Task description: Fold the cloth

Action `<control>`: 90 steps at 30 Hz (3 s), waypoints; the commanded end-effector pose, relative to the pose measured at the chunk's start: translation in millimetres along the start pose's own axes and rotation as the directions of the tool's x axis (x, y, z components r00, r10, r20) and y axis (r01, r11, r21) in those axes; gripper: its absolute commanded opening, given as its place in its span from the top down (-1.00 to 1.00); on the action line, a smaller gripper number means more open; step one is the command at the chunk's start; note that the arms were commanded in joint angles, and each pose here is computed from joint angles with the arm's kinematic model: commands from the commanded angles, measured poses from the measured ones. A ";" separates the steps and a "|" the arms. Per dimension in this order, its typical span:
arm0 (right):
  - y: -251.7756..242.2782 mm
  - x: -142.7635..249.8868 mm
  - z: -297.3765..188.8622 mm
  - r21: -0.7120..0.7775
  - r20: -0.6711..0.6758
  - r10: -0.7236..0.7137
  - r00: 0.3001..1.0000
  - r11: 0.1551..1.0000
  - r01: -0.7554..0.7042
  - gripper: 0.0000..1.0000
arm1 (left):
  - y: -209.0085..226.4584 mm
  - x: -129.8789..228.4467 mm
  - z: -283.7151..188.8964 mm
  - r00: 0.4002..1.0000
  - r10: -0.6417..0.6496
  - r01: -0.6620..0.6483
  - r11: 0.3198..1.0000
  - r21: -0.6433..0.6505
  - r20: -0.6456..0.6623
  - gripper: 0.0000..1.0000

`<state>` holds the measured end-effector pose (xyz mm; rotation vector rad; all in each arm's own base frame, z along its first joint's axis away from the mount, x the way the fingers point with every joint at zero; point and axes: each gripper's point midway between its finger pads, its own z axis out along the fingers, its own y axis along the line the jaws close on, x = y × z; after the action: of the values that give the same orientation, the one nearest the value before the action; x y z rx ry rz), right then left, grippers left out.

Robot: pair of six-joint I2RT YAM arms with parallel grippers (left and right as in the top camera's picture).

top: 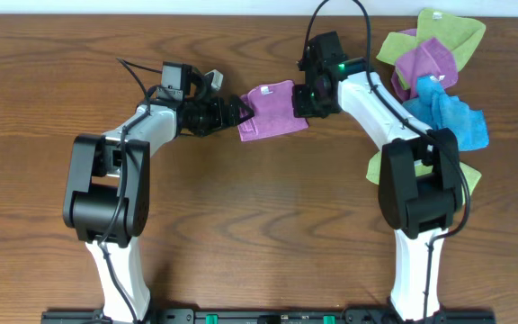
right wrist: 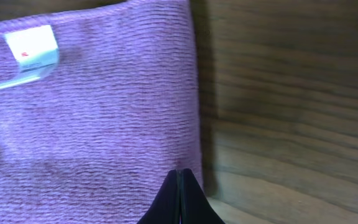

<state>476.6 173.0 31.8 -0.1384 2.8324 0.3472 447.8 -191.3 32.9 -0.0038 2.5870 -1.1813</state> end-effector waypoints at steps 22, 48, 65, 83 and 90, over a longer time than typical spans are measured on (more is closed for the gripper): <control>20.4 15.0 49.3 -0.079 -0.055 0.048 0.997 0.995 -0.052 0.97 | 9.5 25.5 29.2 0.991 -0.102 0.103 0.995 0.004 -0.081 -0.46; -2.5 -12.4 -33.2 -0.044 0.036 0.020 0.999 0.999 -0.018 0.97 | 173.9 -191.6 -261.5 0.612 -0.323 0.473 0.881 -0.007 0.722 0.89; -0.5 -12.0 -33.1 -0.050 0.033 0.052 0.998 0.997 -0.050 0.97 | 221.7 -157.1 -202.0 0.604 -0.562 0.609 0.783 0.128 0.565 0.89; 5.0 -9.6 -32.2 -0.053 0.026 0.053 0.998 0.997 -0.052 0.97 | 226.1 -158.3 -205.3 0.508 -0.641 0.689 0.703 0.175 0.575 0.88; 4.6 -8.5 -32.1 -0.052 0.021 0.069 0.997 0.996 -0.068 0.98 | 223.9 -178.6 -216.2 0.441 -0.639 0.675 0.699 0.236 0.630 0.88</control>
<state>475.6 165.9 56.9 -0.0587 2.8241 0.4270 584.7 132.8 41.2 -1.2795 1.9620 -1.0443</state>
